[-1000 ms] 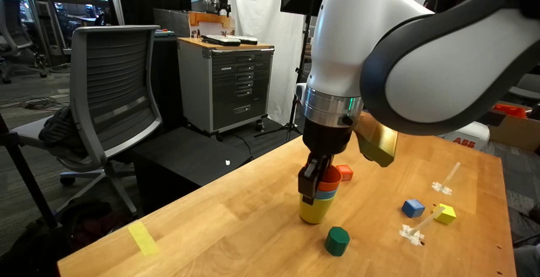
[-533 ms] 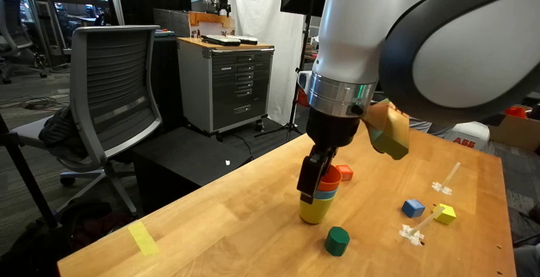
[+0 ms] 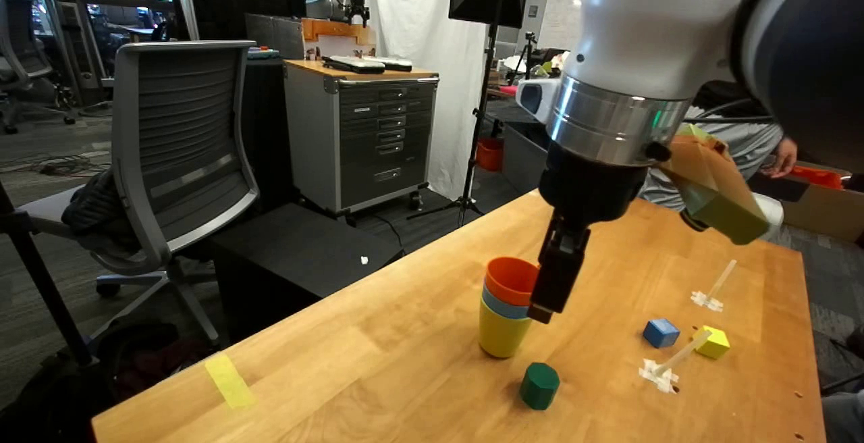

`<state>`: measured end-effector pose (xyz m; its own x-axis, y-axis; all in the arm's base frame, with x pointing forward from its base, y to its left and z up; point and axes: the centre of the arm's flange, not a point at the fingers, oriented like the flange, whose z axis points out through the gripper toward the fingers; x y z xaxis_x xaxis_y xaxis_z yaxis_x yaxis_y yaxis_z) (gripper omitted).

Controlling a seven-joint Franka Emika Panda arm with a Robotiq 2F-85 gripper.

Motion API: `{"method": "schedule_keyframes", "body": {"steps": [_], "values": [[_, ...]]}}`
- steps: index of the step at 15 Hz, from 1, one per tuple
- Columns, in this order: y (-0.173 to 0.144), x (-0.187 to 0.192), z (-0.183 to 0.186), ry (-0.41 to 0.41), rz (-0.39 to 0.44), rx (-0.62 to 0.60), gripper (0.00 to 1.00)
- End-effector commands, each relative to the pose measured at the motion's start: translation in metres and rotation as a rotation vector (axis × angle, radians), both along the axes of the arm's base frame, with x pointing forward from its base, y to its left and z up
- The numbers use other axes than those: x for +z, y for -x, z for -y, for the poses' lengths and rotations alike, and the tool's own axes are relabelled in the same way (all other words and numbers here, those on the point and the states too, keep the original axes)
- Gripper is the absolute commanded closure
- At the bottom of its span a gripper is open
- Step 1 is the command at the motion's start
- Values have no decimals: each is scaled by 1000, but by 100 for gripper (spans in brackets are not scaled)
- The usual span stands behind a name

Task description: Put the orange cup in the blue cup then put the blue and orange cup inside the yellow cup

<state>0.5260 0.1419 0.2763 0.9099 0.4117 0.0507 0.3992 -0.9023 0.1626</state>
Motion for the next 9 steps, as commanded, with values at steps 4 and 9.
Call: {"method": "schedule_keyframes", "body": {"steps": [4, 9], "values": [[78, 4, 27, 70, -10, 79, 0], [82, -12, 32, 78, -58, 65, 0]]}}
